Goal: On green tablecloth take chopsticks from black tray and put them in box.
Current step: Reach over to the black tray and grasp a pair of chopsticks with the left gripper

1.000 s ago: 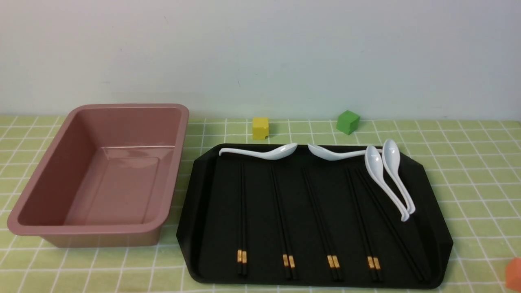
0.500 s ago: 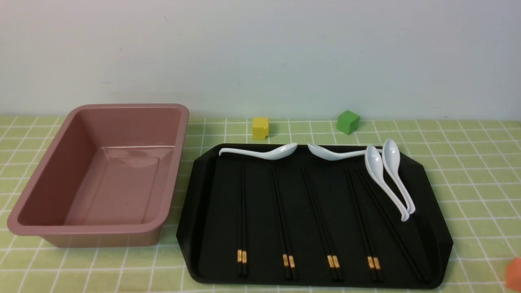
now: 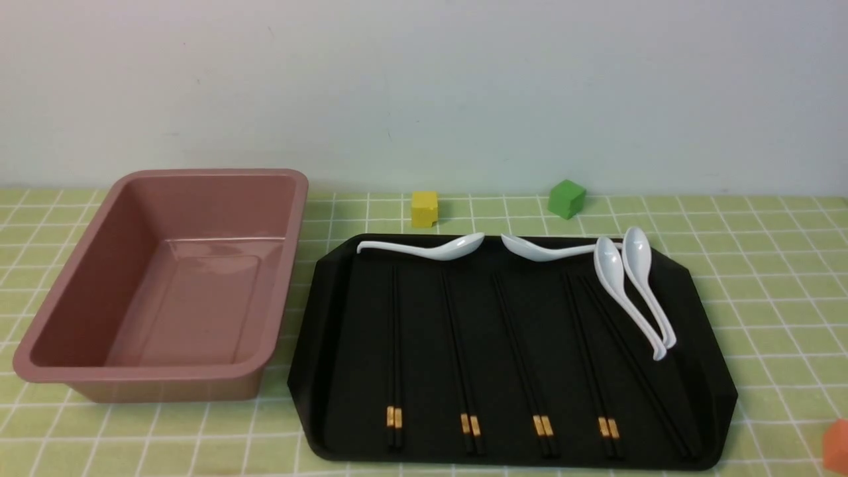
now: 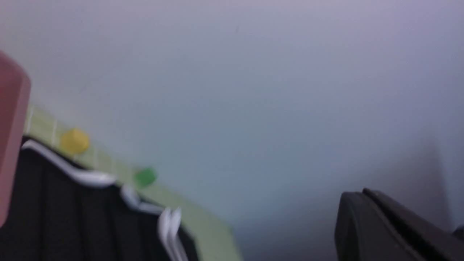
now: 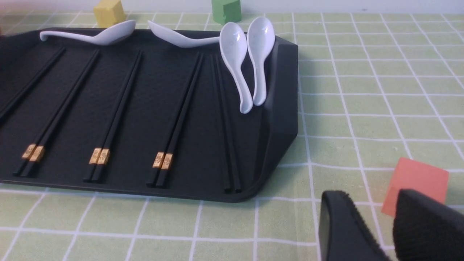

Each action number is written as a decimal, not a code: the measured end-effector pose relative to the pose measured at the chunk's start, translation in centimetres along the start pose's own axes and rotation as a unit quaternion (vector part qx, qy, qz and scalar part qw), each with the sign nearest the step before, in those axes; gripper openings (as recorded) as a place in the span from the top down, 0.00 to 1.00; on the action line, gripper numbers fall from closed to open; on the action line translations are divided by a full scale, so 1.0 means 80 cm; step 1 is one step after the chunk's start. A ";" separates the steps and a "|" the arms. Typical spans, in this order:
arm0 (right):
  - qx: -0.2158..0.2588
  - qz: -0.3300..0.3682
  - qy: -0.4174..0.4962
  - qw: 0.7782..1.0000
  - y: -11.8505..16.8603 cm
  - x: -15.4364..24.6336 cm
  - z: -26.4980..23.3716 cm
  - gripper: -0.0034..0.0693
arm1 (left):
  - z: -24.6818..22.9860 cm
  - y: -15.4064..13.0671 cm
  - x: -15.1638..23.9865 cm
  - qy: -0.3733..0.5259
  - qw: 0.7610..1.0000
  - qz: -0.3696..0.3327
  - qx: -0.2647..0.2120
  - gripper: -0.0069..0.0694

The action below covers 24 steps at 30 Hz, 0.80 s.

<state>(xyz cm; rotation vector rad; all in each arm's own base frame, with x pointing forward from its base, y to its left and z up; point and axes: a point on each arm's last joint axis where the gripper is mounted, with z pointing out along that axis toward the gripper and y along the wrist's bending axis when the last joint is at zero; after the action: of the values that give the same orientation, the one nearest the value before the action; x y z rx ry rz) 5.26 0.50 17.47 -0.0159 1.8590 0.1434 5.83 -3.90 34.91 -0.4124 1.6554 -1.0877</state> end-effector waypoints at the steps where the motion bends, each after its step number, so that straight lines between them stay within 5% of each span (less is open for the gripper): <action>1: 0.000 0.000 0.000 1.000 0.000 0.000 0.000 0.62 | 0.016 0.000 -0.001 0.055 0.998 0.013 -0.034 0.93; 4: 0.000 0.000 0.000 1.000 0.000 0.000 0.000 0.62 | 0.047 0.011 -0.003 0.174 0.977 0.025 -0.120 0.93; 8: 0.000 0.000 0.000 1.000 0.000 0.000 0.000 0.62 | 0.115 0.051 -0.010 0.357 0.895 0.006 -0.268 0.93; 17: 0.000 0.000 0.000 1.000 0.000 0.000 0.000 0.62 | 0.216 0.052 0.007 0.483 0.836 -0.011 -0.260 0.93; 24: 0.000 0.000 0.000 1.000 0.000 0.000 0.000 0.62 | 0.308 0.057 0.069 0.499 0.798 0.048 -0.334 0.85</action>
<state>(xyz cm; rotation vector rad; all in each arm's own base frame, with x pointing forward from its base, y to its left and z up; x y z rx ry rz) 5.26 0.50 17.47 -0.0159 1.8590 0.1434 26.88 -16.60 27.44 -0.1684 2.9958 -0.5907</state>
